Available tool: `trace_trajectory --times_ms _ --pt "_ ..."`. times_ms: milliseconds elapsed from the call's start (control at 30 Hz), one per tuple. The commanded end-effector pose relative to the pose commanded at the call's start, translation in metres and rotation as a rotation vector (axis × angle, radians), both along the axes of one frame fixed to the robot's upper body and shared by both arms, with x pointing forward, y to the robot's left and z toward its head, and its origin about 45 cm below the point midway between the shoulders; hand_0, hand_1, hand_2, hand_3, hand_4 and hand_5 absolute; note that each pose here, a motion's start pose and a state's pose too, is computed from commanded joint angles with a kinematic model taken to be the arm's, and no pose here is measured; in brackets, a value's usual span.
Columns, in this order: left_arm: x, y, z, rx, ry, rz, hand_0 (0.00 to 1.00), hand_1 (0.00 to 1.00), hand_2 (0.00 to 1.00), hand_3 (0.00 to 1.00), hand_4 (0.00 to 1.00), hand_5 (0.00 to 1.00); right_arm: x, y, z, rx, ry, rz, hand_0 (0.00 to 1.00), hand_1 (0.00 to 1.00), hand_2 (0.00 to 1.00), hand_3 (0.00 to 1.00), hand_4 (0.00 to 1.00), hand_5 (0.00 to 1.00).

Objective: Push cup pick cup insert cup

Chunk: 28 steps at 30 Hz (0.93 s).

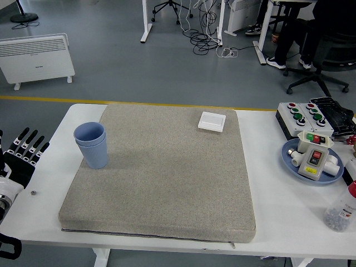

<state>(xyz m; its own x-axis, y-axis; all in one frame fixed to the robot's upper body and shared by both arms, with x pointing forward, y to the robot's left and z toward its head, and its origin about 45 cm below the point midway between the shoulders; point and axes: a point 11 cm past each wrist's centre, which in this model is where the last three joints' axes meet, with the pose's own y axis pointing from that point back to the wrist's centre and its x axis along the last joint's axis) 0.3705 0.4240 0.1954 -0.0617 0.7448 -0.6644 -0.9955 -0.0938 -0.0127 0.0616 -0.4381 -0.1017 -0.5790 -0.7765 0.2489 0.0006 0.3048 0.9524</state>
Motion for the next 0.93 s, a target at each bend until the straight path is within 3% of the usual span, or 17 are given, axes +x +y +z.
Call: trace_trajectory --times_ms 933 --pt "-0.0044 0.0022 -0.0099 -0.010 0.025 0.002 0.756 0.734 0.700 0.635 0.678 0.998 -0.0037 0.0016 -0.0011 0.004 0.005 -0.006 0.749 0.610 0.579 0.583 0.111 0.572"
